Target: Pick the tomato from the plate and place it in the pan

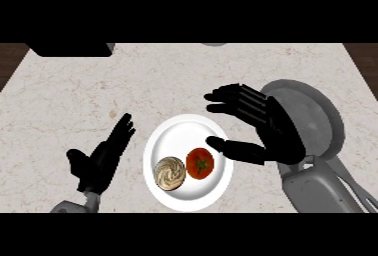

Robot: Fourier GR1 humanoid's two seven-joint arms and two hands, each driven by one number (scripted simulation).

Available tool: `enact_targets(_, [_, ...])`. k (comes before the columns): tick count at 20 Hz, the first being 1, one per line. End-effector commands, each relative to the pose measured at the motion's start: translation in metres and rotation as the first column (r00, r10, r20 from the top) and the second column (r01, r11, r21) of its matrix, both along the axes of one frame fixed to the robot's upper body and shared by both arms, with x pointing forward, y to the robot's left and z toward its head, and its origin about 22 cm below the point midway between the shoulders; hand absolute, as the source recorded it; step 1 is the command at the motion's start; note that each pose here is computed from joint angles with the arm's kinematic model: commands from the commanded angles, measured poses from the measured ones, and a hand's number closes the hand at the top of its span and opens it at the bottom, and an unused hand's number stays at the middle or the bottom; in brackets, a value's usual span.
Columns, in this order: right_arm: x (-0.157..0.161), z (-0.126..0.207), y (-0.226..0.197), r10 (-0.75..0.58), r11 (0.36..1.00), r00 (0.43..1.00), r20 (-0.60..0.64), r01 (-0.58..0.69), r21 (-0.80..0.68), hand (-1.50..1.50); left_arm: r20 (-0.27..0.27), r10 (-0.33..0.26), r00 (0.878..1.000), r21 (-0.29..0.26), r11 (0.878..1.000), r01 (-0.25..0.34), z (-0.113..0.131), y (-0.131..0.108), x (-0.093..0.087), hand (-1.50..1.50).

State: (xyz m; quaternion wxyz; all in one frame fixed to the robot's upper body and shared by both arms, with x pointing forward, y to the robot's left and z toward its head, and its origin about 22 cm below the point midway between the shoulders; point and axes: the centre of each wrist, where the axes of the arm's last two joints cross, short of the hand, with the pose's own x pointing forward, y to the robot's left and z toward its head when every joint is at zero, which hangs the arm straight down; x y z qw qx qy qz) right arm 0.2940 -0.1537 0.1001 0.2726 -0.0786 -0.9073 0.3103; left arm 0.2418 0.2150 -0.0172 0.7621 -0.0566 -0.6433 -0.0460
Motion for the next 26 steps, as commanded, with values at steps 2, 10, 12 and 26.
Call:
enact_targets(2, [-0.036,-0.01,0.049,0.042,0.985,0.989,0.141,-0.018,-0.169,-1.5,-0.04,-0.05,0.998,-0.08,0.996,0.046,0.023,-0.004,0.012,0.0])
enact_targets(10, [-0.026,-0.029,0.036,-0.235,0.568,0.954,0.185,0.289,-0.77,-1.5,-0.068,0.0,0.998,-0.045,0.999,-0.003,0.019,0.017,0.013,0.0])
enact_targets(12, [-0.037,-0.036,0.051,-0.3,0.457,0.936,0.186,0.312,-0.833,-1.5,-0.064,-0.016,0.998,-0.07,0.998,0.011,0.02,0.013,0.011,0.0])
enact_targets(26, [-0.151,-0.049,0.165,-0.527,-0.05,0.805,0.271,0.289,-0.956,-1.5,-0.036,-0.05,0.998,-0.07,0.996,0.048,0.035,-0.001,0.017,0.0])
